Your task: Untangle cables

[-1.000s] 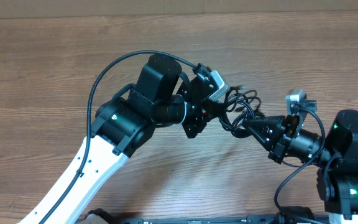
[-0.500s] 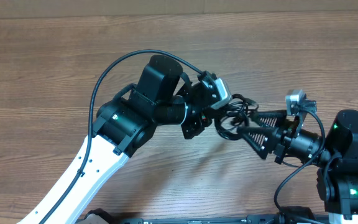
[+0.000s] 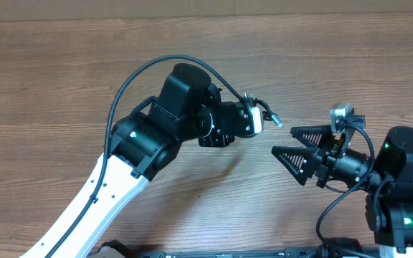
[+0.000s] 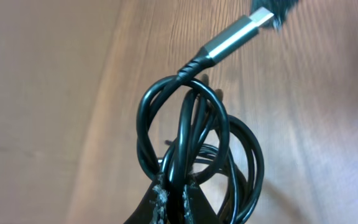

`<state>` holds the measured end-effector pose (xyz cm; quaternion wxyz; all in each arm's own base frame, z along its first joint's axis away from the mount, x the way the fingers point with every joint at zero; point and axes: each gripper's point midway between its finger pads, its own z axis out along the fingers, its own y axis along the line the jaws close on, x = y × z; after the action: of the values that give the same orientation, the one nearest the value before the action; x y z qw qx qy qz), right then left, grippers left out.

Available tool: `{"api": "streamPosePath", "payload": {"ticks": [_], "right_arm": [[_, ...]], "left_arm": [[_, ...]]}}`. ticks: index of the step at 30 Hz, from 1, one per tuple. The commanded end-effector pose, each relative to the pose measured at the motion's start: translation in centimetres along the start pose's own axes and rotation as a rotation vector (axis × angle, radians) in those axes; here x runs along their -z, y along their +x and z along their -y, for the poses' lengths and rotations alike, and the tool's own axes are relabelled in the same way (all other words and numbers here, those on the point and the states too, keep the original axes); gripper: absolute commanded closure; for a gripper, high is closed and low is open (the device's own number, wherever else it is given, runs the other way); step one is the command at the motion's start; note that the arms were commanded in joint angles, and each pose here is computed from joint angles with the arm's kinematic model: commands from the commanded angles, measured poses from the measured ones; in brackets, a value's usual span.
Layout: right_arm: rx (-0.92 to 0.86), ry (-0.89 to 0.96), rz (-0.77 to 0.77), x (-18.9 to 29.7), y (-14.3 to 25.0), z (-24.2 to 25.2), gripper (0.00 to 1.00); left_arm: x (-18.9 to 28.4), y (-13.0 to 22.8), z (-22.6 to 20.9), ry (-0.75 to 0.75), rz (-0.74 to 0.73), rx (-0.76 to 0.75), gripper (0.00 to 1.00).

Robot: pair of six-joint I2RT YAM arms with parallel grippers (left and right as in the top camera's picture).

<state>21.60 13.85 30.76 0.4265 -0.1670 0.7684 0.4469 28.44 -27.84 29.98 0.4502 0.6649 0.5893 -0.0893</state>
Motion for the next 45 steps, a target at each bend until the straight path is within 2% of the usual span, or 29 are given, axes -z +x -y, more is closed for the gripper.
{"api": "streamPosePath", "payload": {"ticks": [1,7,9,12,17,20,24,27,28,36,37,38,39,42,44,45], "right_arm": [[0.034,0.007,0.022,0.3,-0.9,-0.4,0.11],[0.037,0.006,0.026,0.3,-1.0,-0.4,0.14],[0.039,0.005,0.028,0.3,-1.1,-0.4,0.23],[0.037,0.005,0.028,0.3,-1.1,-0.4,0.33],[0.038,0.005,0.029,0.3,-1.1,-0.4,0.52],[0.039,0.005,0.030,0.3,-1.1,-0.5,0.59],[0.040,0.005,0.030,0.3,-1.1,-0.5,0.74],[0.039,0.004,0.030,0.3,-1.1,-0.5,0.93],[0.039,0.004,0.030,0.3,-1.1,-0.5,0.96],[0.036,-0.007,0.025,0.3,-1.0,-0.6,0.96],[0.036,-0.007,0.025,0.3,-1.0,-0.6,0.92],[0.037,-0.007,0.026,0.3,-1.0,-0.7,0.76],[0.036,-0.007,0.026,0.3,-1.0,-0.7,0.54],[0.012,-0.008,0.030,0.3,-1.2,-0.7,0.46],[0.001,-0.010,0.036,0.3,-1.4,-0.7,0.46],[0.003,-0.014,0.037,0.3,-1.4,-0.8,0.51]], "left_arm": [[0.0,-0.4,-0.3,-0.013,0.001,-0.315,0.96],[0.1,-2.2,1.3,0.043,0.117,-0.506,0.96],[0.3,-3.1,2.0,0.066,0.180,-0.565,0.96],[0.6,-4.2,2.9,0.090,0.265,-0.642,0.96],[1.2,-5.5,4.0,0.121,0.370,-0.688,0.96],[1.4,-5.9,4.3,0.132,0.402,-0.688,0.96],[1.4,-6.0,4.4,0.132,0.404,-0.690,0.96],[1.4,-5.9,4.3,0.130,0.396,-0.684,0.96],[1.3,-5.8,4.2,0.130,0.393,-0.682,0.96],[1.1,-5.5,3.9,0.130,0.359,-0.618,0.96],[1.1,-5.5,3.9,0.127,0.356,-0.619,0.96],[1.1,-5.5,3.7,0.122,0.354,-0.621,0.96],[1.1,-5.5,3.5,0.112,0.348,-0.626,0.96],[0.9,-5.5,2.6,0.069,0.329,-0.642,0.96],[0.9,-5.9,2.1,0.044,0.339,-0.657,0.96],[1.0,-6.2,2.0,0.037,0.349,-0.662,0.96]]}}
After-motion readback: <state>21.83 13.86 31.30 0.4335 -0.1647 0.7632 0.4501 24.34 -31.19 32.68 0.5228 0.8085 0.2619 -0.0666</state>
